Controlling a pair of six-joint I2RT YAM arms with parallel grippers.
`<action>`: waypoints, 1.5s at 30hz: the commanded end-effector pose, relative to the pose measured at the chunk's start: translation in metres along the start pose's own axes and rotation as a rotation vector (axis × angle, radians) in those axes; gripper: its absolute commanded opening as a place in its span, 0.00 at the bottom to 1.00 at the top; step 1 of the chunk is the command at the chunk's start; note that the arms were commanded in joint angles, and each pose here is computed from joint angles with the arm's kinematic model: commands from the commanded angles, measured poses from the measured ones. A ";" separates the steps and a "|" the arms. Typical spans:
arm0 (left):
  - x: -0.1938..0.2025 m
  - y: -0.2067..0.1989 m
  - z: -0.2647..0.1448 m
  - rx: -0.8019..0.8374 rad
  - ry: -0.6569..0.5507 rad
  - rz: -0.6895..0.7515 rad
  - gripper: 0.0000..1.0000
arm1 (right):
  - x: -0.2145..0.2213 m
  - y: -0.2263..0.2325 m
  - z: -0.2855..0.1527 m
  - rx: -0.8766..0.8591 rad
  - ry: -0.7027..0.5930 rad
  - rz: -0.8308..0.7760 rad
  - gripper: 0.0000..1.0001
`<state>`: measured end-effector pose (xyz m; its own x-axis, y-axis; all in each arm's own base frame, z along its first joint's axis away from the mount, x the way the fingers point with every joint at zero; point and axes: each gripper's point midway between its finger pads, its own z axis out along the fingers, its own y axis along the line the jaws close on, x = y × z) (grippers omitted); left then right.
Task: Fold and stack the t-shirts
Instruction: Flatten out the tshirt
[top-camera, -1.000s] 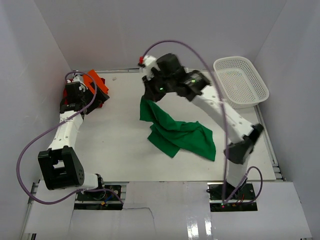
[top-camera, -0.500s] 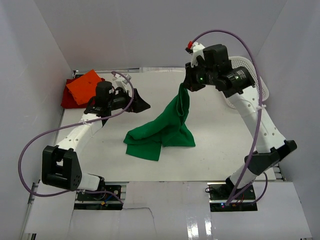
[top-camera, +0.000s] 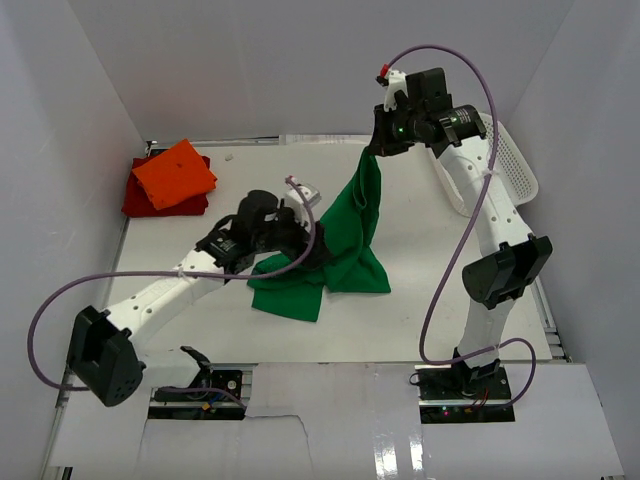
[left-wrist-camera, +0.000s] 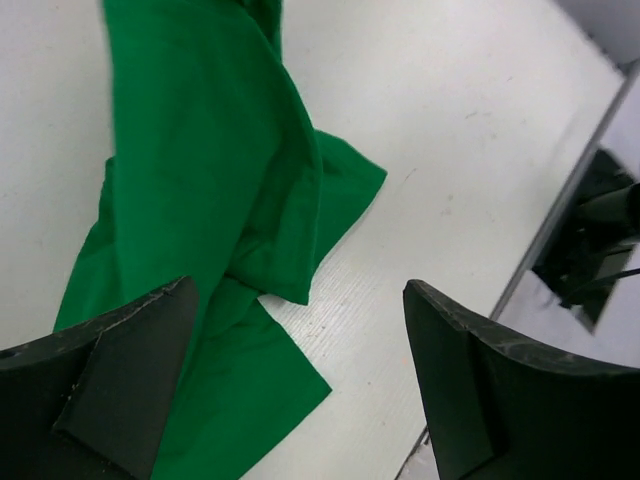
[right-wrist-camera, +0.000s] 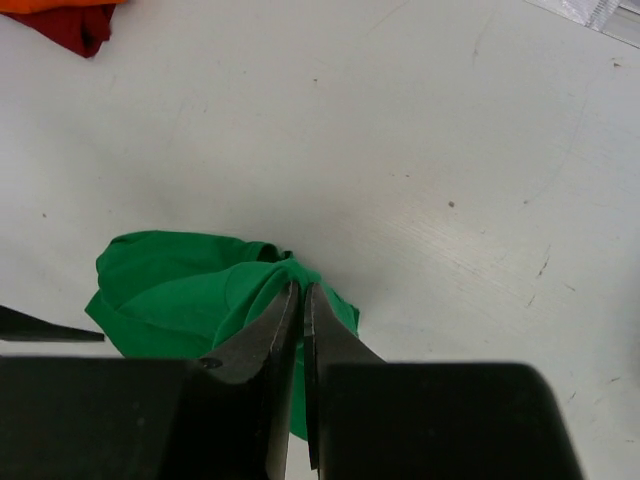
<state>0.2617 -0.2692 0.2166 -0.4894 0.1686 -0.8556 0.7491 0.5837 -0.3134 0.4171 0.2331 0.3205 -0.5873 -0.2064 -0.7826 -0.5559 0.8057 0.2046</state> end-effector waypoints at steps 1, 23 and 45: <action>0.031 -0.003 0.031 -0.130 0.148 0.135 0.94 | -0.027 0.004 -0.003 -0.052 -0.083 -0.014 0.08; 0.092 0.027 0.125 -0.440 0.399 0.069 0.55 | -0.021 -0.007 0.000 -0.070 -0.087 0.014 0.08; -0.136 -0.073 -0.051 0.076 0.114 -0.122 0.00 | -0.064 -0.025 -0.127 0.043 -0.370 0.043 0.08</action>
<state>0.2837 -0.3308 0.3121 -0.6198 0.2651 -0.7386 0.6763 0.6579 -0.3314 0.4435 0.1526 0.3621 -0.5264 -0.0141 -0.8501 -0.4213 0.8728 0.2464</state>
